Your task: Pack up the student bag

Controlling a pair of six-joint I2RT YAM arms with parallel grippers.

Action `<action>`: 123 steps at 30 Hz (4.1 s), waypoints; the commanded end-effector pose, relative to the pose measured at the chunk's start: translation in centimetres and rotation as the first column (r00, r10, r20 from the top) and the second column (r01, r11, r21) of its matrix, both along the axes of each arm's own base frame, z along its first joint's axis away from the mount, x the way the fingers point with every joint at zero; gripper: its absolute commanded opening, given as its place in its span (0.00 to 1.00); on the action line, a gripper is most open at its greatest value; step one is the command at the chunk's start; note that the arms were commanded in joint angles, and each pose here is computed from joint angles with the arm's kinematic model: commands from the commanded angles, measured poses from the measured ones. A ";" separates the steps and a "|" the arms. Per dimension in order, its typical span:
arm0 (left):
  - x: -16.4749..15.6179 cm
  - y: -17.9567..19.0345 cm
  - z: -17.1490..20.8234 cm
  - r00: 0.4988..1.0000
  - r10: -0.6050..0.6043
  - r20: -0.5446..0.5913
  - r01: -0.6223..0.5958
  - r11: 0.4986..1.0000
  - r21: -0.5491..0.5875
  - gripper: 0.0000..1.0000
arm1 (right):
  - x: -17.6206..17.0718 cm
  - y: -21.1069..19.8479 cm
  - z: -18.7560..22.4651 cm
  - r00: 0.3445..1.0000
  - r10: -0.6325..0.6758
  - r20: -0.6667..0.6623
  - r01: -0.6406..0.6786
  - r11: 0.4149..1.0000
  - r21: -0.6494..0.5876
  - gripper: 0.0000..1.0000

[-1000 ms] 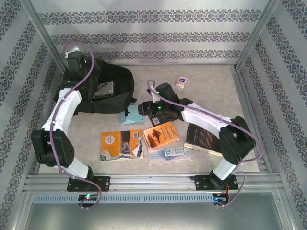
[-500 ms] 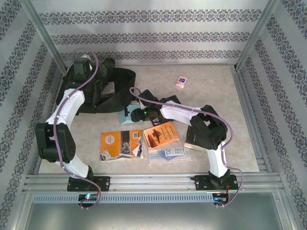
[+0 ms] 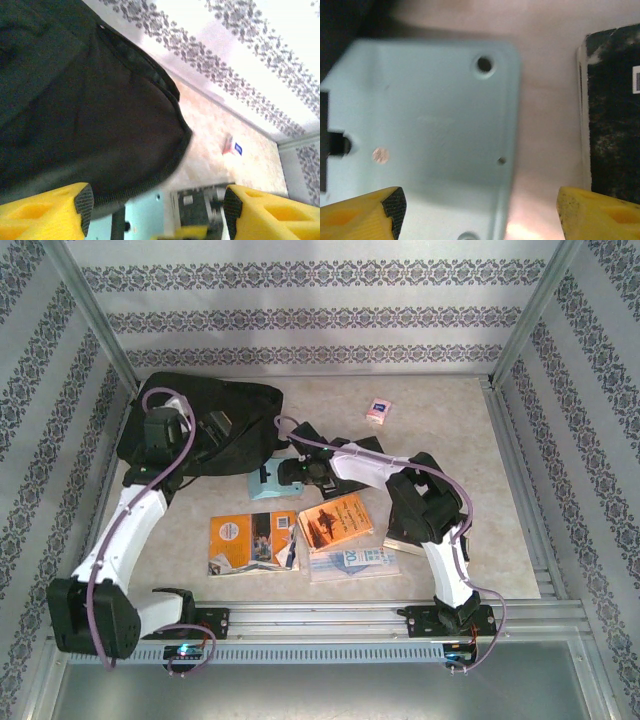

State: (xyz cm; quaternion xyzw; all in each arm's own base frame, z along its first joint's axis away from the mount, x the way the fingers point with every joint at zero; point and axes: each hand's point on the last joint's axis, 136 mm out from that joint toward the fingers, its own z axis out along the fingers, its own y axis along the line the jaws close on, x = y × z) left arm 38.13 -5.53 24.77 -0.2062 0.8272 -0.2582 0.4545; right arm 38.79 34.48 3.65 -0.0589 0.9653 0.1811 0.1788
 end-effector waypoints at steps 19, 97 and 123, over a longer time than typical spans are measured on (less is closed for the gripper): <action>-2.3 -5.4 -16.7 0.962 -0.061 -0.267 0.038 0.995 -0.090 0.65 | 1.1 2.1 -0.5 0.991 0.064 -0.121 -0.031 0.966 0.256 0.80; -1.5 -10.2 -7.4 0.926 -0.330 -0.182 0.343 0.938 0.041 0.73 | -2.6 -0.6 7.6 0.972 0.059 -0.228 0.135 0.654 0.744 0.28; 3.4 -8.3 -5.5 0.941 -0.284 -0.185 0.314 0.937 0.156 0.78 | -3.2 0.6 6.6 0.957 0.107 -0.270 0.142 0.637 0.758 0.26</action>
